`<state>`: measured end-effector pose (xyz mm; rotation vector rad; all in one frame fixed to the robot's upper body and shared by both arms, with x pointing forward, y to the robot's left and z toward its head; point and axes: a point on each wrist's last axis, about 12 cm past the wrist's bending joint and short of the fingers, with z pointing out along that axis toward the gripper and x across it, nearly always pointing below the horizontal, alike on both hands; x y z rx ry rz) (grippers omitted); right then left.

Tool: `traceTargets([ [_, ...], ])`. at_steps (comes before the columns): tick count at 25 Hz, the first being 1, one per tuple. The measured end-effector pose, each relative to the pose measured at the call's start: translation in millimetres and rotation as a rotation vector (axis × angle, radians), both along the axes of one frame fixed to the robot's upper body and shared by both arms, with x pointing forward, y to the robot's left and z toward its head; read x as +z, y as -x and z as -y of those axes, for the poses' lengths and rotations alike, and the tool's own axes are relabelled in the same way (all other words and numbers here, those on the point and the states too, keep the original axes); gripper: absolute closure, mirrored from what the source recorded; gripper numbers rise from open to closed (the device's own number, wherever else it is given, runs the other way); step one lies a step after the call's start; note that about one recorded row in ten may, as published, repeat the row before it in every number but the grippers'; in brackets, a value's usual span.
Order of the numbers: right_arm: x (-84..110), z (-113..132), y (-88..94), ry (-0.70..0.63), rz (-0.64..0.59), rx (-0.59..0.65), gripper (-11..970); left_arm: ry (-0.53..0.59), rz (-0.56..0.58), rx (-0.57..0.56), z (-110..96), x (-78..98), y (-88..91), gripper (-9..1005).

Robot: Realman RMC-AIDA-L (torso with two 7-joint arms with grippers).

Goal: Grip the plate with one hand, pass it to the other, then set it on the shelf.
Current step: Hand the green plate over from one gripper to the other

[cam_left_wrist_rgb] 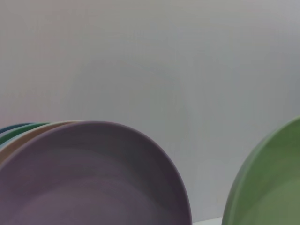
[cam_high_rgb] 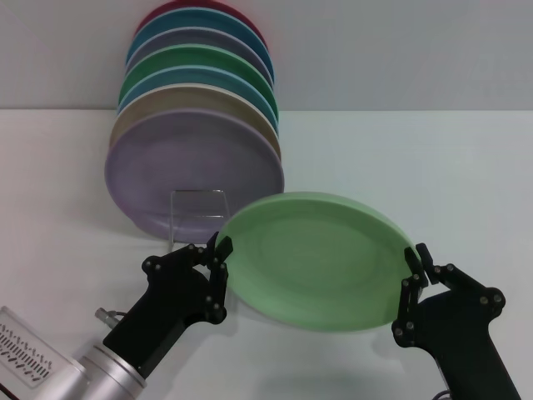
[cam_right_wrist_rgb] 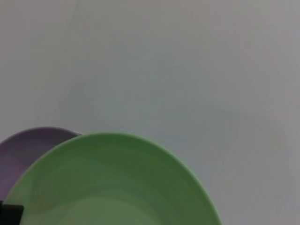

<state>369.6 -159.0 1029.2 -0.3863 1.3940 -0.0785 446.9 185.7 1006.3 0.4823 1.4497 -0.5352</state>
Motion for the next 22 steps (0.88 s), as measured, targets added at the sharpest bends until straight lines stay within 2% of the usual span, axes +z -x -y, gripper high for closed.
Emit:
traceTargets([
  [4,0.2,-0.4,-0.8,0.001,0.002,0.003,940,-0.004,0.002,0.000,-0.4,0.0,-0.7,908],
  [9,0.6,-0.9,-1.2,-0.001,0.002,0.005,928,-0.011,0.004,0.000,-1.1,-0.4,-1.5,961],
  [22,1.7,-2.9,-1.9,-0.001,0.011,0.022,850,-0.045,0.044,0.029,-4.8,0.0,1.9,952],
])
